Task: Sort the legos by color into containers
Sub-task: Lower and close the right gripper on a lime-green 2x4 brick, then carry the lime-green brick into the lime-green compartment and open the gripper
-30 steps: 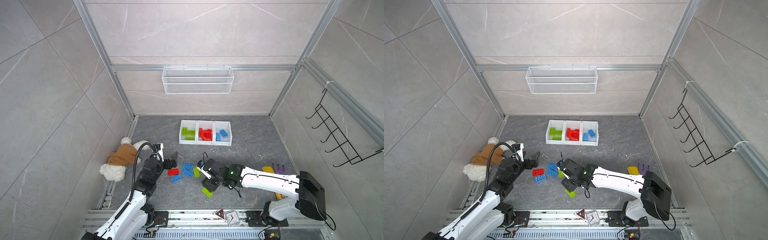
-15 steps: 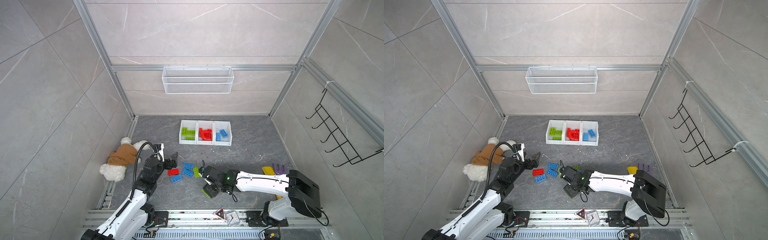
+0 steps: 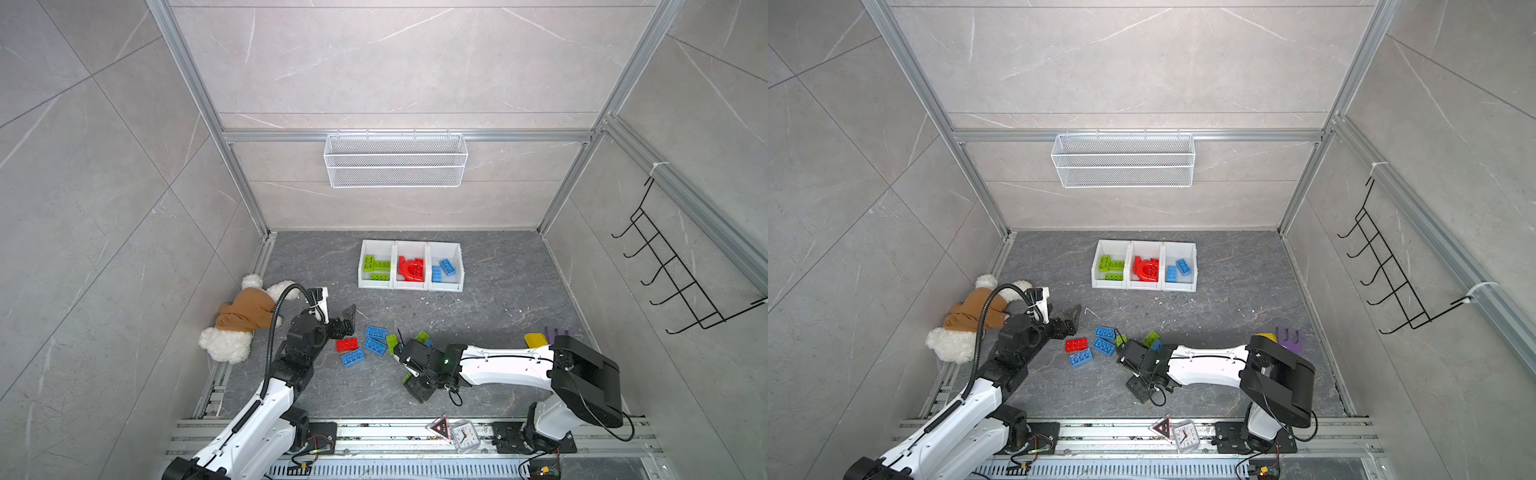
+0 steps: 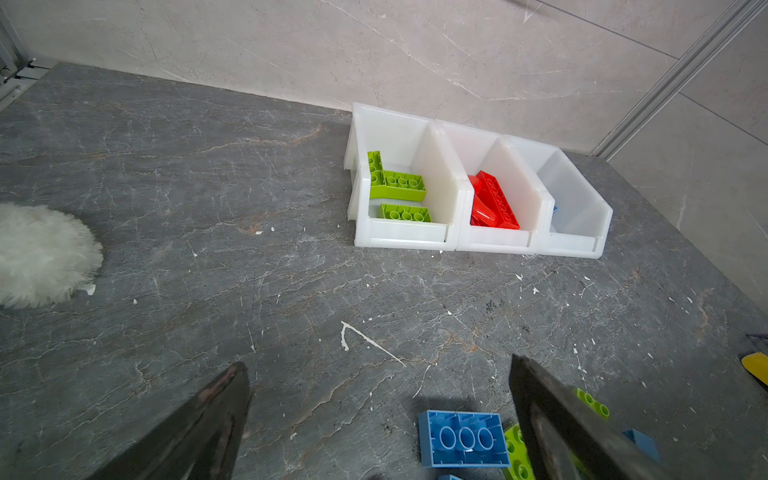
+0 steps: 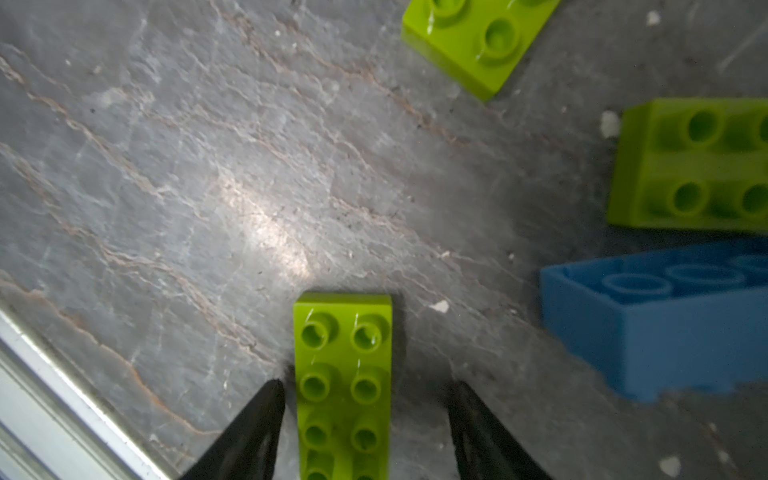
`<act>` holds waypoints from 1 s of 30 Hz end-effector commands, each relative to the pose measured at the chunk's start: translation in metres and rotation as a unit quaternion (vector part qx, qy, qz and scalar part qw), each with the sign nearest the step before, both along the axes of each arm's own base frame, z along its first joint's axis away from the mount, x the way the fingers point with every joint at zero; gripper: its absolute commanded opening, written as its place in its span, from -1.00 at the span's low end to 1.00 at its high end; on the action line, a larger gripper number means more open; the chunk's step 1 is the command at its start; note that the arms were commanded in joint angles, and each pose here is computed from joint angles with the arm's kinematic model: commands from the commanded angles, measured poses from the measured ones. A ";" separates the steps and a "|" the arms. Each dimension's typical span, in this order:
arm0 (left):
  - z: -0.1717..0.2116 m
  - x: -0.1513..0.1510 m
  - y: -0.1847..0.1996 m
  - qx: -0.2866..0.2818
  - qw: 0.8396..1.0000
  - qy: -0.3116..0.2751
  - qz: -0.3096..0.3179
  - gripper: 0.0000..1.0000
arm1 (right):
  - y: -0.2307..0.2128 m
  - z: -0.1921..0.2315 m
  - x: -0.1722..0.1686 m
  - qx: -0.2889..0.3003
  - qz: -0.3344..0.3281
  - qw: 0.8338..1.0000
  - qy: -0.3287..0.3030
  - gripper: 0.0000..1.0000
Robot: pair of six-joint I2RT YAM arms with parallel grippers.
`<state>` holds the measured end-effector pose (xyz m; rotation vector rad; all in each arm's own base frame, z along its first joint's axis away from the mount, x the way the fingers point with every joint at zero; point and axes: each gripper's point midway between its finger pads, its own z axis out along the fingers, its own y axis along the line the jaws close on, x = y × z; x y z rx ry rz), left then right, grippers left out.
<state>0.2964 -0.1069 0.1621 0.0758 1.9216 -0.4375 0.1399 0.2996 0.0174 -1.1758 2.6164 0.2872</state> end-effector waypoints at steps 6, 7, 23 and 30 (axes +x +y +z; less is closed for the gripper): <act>0.016 0.005 0.002 -0.008 1.000 -0.024 0.010 0.99 | -0.004 -0.015 -0.001 -0.019 -0.011 1.000 0.007 -0.06; 0.016 0.005 0.002 -0.008 1.000 -0.024 0.010 0.99 | -0.003 -0.013 0.000 -0.017 -0.013 1.000 0.003 -0.10; 0.017 0.004 0.003 -0.006 1.000 -0.026 0.011 0.99 | 0.065 0.072 0.077 0.119 -0.020 0.989 -0.090 -0.28; 0.017 0.004 0.003 -0.006 1.000 -0.027 0.012 0.99 | 0.082 0.100 0.156 0.161 -0.043 0.980 -0.107 -0.28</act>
